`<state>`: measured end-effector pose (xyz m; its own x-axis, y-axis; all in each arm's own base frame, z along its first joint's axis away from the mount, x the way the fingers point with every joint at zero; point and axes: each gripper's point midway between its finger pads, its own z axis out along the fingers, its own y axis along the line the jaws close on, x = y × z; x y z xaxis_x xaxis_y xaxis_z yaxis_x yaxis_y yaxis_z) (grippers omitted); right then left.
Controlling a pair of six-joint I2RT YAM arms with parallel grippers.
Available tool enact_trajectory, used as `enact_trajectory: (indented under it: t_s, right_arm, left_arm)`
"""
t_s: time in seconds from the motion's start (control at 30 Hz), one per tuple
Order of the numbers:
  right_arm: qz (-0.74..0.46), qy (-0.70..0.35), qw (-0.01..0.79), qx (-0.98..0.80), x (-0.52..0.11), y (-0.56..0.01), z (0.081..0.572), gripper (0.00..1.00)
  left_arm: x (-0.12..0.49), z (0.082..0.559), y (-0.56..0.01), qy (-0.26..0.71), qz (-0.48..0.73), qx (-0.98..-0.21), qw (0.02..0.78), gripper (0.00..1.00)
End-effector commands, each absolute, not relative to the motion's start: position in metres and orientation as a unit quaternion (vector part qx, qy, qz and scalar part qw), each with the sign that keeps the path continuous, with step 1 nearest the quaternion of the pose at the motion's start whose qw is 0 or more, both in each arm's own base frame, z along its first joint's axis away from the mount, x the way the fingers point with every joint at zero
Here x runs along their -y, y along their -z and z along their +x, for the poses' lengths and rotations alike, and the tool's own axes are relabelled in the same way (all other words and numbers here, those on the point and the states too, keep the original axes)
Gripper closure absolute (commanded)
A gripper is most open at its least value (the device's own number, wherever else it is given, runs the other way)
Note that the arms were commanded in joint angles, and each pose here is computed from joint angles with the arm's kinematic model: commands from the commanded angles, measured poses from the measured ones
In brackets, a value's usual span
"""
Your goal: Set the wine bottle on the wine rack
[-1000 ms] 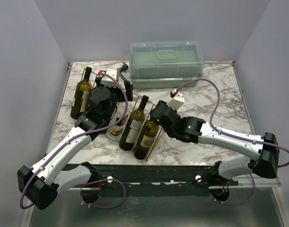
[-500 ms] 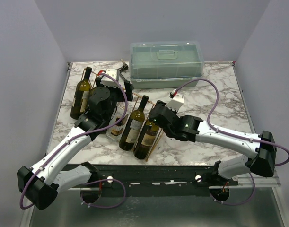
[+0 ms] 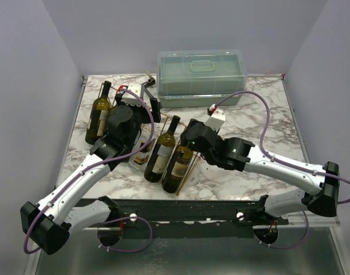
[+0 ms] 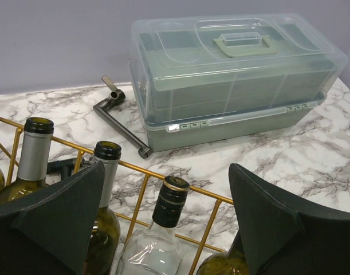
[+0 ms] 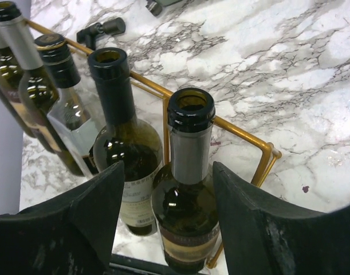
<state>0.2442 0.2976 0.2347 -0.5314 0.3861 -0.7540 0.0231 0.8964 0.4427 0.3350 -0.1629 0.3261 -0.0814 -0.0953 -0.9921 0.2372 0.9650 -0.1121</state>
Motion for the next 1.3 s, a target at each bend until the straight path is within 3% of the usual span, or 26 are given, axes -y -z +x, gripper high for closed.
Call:
enact_trajectory:
  t_s: [0.0, 0.13, 0.47, 0.83, 1.27]
  right_arm:
    - [0.077, -0.233, 0.483, -0.841, -0.293, -0.274, 0.232, 0.33]
    - [0.044, -0.256, 0.507, -0.822, -0.28, -0.306, 0.225, 0.26]
    - [0.025, -0.263, 0.605, -0.751, -0.212, -0.408, 0.214, 0.01]
    - [0.049, -0.328, 0.688, -0.646, -0.142, -0.52, 0.187, 0.0]
    - [0.068, -0.354, 0.697, -0.62, -0.124, -0.531, 0.178, 0.0]
  left_arm:
    - [0.153, 0.327, -0.345, 0.124, 0.037, -0.714, 0.688, 0.09]
    - [0.146, 0.317, -0.367, 0.133, 0.027, -0.7, 0.701, 0.02]
    - [0.131, 0.248, -0.473, 0.231, 0.034, -0.658, 0.715, 0.01]
    - [0.073, 0.189, -0.558, 0.249, -0.032, -0.567, 0.785, 0.01]
    - [0.028, 0.164, -0.568, 0.226, -0.098, -0.535, 0.808, 0.01]
